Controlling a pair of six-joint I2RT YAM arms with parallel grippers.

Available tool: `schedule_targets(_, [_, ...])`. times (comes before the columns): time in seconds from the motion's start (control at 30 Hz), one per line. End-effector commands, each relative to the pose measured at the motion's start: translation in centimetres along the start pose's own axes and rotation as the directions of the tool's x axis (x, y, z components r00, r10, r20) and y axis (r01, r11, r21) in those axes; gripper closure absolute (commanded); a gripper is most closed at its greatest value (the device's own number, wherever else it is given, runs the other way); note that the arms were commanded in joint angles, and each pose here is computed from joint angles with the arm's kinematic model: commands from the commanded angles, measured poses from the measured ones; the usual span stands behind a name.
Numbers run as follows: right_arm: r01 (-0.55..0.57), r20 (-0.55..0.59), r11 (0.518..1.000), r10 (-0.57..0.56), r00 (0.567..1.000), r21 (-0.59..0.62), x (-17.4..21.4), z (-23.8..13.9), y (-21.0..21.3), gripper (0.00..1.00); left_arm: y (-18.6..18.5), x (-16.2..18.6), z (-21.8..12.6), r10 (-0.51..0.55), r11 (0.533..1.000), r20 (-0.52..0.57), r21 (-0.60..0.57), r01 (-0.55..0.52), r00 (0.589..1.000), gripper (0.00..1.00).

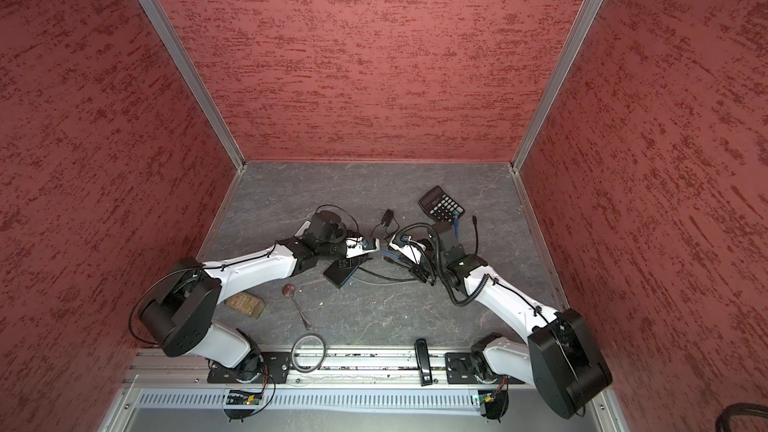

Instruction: Insert the plug into the switch port

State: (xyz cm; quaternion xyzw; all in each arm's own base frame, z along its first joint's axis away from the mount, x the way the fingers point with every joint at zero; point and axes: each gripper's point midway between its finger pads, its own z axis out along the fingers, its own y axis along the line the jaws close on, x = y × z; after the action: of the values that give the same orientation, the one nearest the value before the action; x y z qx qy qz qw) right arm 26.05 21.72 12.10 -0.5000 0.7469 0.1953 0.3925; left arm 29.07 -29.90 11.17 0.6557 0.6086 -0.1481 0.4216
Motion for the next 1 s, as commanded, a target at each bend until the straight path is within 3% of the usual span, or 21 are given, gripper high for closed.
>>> schedule_targets(0.0, [0.02,-0.007,1.0,-0.02,1.0,-0.009,0.4,0.2,0.4,0.99,0.5,-0.3,-0.1,0.011,1.0,0.009,0.004,-0.011,1.0,0.58])
schedule_targets(0.1, [0.02,-0.009,1.0,-0.02,1.0,-0.008,0.3,0.2,0.3,0.99,0.5,-0.3,0.0,0.017,1.0,0.006,0.005,-0.017,1.0,0.7])
schedule_targets(0.2, [0.022,-0.007,1.0,-0.022,1.0,-0.005,0.3,0.2,0.2,0.98,0.7,-0.3,0.0,0.019,1.0,0.0,-0.007,-0.019,1.0,0.72])
schedule_targets(0.3, [0.023,-0.003,1.0,-0.023,1.0,-0.004,0.1,0.2,0.2,0.98,0.6,-0.3,0.1,0.021,1.0,0.002,-0.005,-0.021,1.0,0.8])
schedule_targets(0.47, [0.034,0.028,0.999,-0.034,0.999,-0.013,-0.4,0.2,0.4,0.93,0.1,-0.7,0.1,0.027,1.0,0.014,0.009,-0.027,1.0,0.8])
schedule_targets(0.67, [0.082,0.12,0.996,-0.076,0.99,-0.043,-1.6,0.6,1.4,0.69,-1.2,-1.7,0.2,0.034,0.999,0.049,0.034,-0.036,0.998,0.8])
schedule_targets(0.97, [0.194,0.189,0.979,-0.179,0.966,-0.061,-2.8,1.3,2.7,0.63,-2.9,-3.1,-0.6,0.01,0.998,0.138,0.06,-0.018,0.99,0.81])
